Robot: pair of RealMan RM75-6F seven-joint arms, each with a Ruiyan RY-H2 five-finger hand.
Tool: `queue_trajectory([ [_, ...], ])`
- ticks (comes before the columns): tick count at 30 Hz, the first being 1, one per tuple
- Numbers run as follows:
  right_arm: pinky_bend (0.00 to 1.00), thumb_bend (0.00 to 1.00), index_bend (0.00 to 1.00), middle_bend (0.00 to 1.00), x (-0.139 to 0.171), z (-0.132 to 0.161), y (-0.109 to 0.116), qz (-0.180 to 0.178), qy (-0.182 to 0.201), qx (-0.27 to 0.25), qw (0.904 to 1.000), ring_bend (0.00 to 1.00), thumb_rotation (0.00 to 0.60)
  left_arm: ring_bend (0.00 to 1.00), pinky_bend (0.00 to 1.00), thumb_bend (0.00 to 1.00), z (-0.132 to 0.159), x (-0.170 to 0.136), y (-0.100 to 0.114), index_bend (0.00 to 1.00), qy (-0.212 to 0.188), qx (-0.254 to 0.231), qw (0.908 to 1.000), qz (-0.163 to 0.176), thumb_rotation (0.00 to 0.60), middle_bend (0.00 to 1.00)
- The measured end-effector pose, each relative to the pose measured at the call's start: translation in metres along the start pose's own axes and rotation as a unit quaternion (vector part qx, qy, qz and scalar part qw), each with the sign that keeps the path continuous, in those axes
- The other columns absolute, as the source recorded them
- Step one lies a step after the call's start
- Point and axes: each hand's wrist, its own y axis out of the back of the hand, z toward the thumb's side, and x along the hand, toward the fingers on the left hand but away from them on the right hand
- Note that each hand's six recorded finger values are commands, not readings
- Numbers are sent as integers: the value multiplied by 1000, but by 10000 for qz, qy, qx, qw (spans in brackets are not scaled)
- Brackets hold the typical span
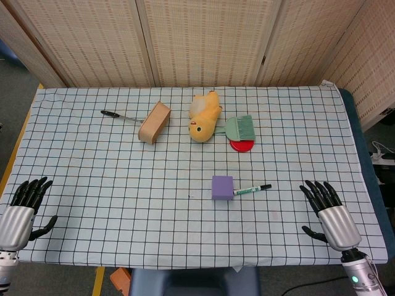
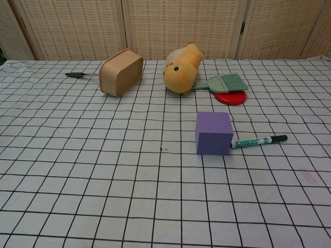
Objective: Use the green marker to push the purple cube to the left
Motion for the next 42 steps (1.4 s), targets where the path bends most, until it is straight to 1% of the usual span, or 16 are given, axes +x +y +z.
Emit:
queue_trajectory([
  [2, 0, 41, 0, 0, 0, 0, 0, 13, -7, 12, 10000, 0, 600, 0, 17, 332, 0, 1, 0, 0, -2, -4, 10000, 0, 600, 0],
  [4, 0, 74, 0, 0, 0, 0, -1, 21, -11, -28, 10000, 0, 600, 0, 17, 334, 1, 1, -2, 0, -8, -13, 10000, -36, 600, 0],
  [6, 0, 133, 0, 0, 0, 1, -1, -14, 21, -97, 10000, 0, 600, 0, 17, 336, 1, 2, -3, 0, -14, -32, 10000, -70, 600, 0],
  [7, 0, 141, 0, 6, -1, 2, -2, -40, 52, -133, 9999, 0, 600, 0, 17, 335, 0, 2, -3, 0, -11, -44, 10000, -65, 600, 0],
  [8, 0, 141, 1, 21, -2, 3, -3, -59, 77, -144, 9998, 0, 600, 0, 17, 336, 0, 2, -2, 0, -2, -55, 10000, -51, 600, 0],
  [10, 5, 142, 23, 91, -7, 5, -4, -86, 134, -116, 9998, 0, 600, 0, 18, 335, -2, 4, -1, 0, 24, -81, 10000, -19, 600, 0],
  [11, 13, 144, 43, 120, -10, 6, -5, -75, 160, -95, 9998, 0, 600, 0, 18, 336, -3, 4, -1, 0, 26, -97, 9999, -13, 600, 0],
  [13, 74, 168, 160, 226, -19, 10, -8, -19, 244, -67, 9997, 16, 600, 0, 20, 337, -3, 5, 0, 0, 21, -141, 9999, -9, 600, 0],
  [15, 127, 184, 246, 300, -29, 16, -11, 54, 356, -59, 9993, 54, 600, 0, 25, 339, -4, 7, -1, 0, -2, -149, 9999, -31, 600, 0],
  [18, 145, 187, 315, 332, -46, 25, -21, 261, 573, -29, 9980, 76, 600, 0, 32, 340, -5, 8, -3, 0, 16, -97, 9999, -68, 600, 0],
  [22, 160, 207, 370, 401, -74, 38, -37, 501, 843, 113, 9951, 136, 600, 0, 32, 339, -9, 10, -5, 0, 113, -89, 9998, -99, 600, 0],
  [28, 162, 211, 369, 408, -101, 46, -59, 611, 959, 240, 9932, 141, 600, 0, 33, 340, -13, 10, -8, 0, 267, -51, 9995, -189, 600, 0],
  [34, 162, 211, 372, 408, -125, 48, -81, 787, 877, 377, 9923, 141, 600, 0, 33, 340, -15, 10, -9, 0, 335, -27, 9992, -220, 600, 0],
  [42, 162, 249, 409, 408, -155, 59, -100, 844, 863, 552, 9912, 142, 600, 0, 33, 340, -19, 11, -8, 0, 413, -142, 9988, -239, 600, 0],
])
